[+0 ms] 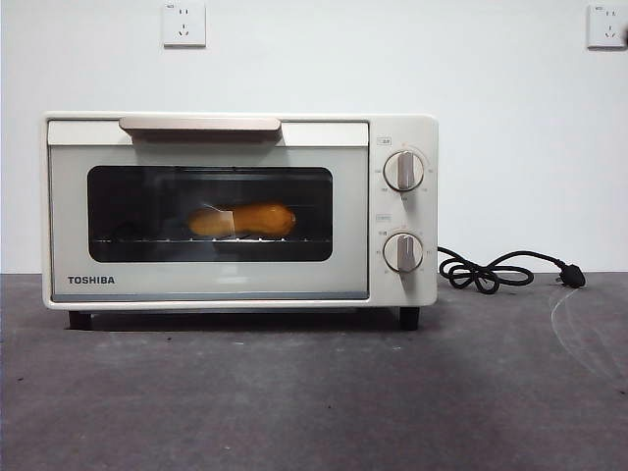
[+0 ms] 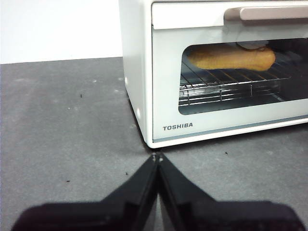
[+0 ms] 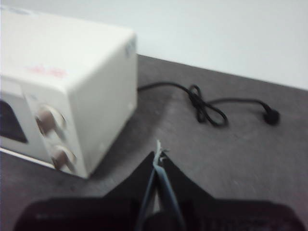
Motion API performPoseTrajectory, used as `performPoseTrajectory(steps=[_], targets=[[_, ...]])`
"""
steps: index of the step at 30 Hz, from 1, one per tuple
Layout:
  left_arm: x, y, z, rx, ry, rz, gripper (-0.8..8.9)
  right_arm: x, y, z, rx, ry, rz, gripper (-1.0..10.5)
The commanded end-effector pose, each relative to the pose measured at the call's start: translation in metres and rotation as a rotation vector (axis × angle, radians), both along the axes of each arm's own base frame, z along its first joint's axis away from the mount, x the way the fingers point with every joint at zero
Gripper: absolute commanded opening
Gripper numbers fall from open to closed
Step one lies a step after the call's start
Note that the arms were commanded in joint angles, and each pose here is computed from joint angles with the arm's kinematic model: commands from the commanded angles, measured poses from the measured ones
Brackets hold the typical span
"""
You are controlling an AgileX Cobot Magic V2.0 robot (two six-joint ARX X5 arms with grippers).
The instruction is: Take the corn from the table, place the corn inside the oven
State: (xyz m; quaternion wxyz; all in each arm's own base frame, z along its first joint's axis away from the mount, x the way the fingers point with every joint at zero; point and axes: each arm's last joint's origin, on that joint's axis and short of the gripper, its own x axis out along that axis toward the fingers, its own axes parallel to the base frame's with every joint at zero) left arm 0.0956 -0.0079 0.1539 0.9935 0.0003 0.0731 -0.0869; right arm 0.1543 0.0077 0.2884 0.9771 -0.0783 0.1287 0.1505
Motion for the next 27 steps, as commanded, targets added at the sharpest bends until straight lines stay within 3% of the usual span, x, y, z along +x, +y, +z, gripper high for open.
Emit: performPoseTrajectory(steps=[1, 13, 27], targets=[[0.0, 0.0, -0.002, 0.001, -0.001, -0.003, -0.04, -0.013, -0.005, -0.024, 0.018, -0.005, -0.047, 0.0], [0.0, 0.0, -0.002, 0.001, -0.001, -0.003, -0.04, -0.053, -0.013, -0.091, 0.101, -0.092, -0.218, 0.0], [0.0, 0.0, -0.002, 0.001, 0.001, -0.003, -0.04, -0.059, -0.012, -0.137, 0.221, -0.073, -0.251, 0.0]])
